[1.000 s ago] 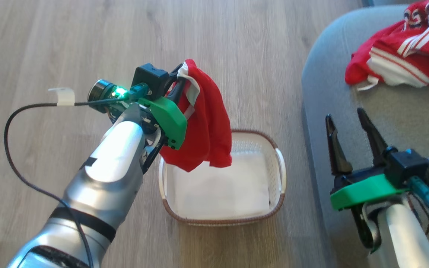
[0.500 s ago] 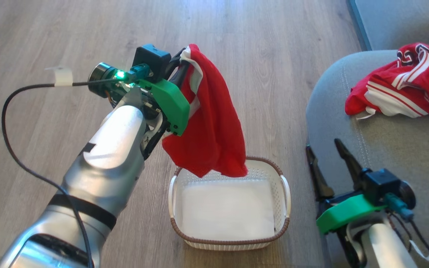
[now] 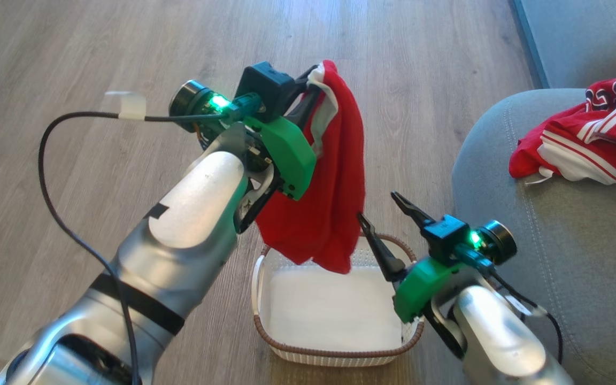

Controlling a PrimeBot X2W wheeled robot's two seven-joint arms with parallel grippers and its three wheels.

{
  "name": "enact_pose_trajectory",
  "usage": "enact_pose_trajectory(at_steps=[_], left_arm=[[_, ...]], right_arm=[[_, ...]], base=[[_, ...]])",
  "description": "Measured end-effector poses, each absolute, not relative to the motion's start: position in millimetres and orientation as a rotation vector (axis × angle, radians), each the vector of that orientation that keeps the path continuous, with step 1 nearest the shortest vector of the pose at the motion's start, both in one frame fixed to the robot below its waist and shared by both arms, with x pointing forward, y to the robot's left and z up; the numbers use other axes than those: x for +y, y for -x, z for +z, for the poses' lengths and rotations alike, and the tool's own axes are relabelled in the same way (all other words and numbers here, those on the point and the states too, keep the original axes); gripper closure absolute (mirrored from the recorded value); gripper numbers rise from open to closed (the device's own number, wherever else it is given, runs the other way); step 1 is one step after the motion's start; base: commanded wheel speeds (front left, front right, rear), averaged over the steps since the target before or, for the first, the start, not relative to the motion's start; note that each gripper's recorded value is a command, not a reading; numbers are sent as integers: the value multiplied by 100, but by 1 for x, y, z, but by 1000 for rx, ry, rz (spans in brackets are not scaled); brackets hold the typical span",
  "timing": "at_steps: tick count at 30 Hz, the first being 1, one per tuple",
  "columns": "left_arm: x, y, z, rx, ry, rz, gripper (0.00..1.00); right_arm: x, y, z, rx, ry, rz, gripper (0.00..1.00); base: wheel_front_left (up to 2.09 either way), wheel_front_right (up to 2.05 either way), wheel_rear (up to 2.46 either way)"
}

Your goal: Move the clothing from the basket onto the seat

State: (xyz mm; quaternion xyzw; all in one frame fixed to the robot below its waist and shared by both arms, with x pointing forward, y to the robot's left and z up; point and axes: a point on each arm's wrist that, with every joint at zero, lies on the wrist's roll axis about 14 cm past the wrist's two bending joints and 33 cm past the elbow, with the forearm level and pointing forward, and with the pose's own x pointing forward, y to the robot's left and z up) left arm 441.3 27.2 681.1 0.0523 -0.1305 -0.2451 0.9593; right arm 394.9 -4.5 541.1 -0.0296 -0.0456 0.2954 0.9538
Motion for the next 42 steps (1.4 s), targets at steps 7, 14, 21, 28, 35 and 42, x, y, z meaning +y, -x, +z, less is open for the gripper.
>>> enact_pose_trajectory(at_steps=[7, 14, 21, 28, 35, 42], left_arm=[[22, -435, 680, -261, -99, -518, 100], [13, -428, 682, -279, -92, -551, 100], [7, -423, 687, -300, -86, -576, 100], [6, -425, 698, -327, -81, -578, 100], [10, -431, 687, -296, -60, -566, 100], [14, -438, 675, -252, -20, -545, 100]], right_arm=[[13, -406, 542, -78, 135, 659, 0], [10, -419, 553, -96, 178, 654, 0], [6, -428, 565, -120, 198, 643, 0], [19, -419, 543, -51, 236, 710, 100], [21, -428, 558, -81, 217, 705, 100], [7, -435, 577, -130, 189, 662, 100]], base=[[0, 0, 0], [0, 0, 0], [0, 0, 0], [0, 0, 0], [0, 0, 0], [0, 0, 0]])
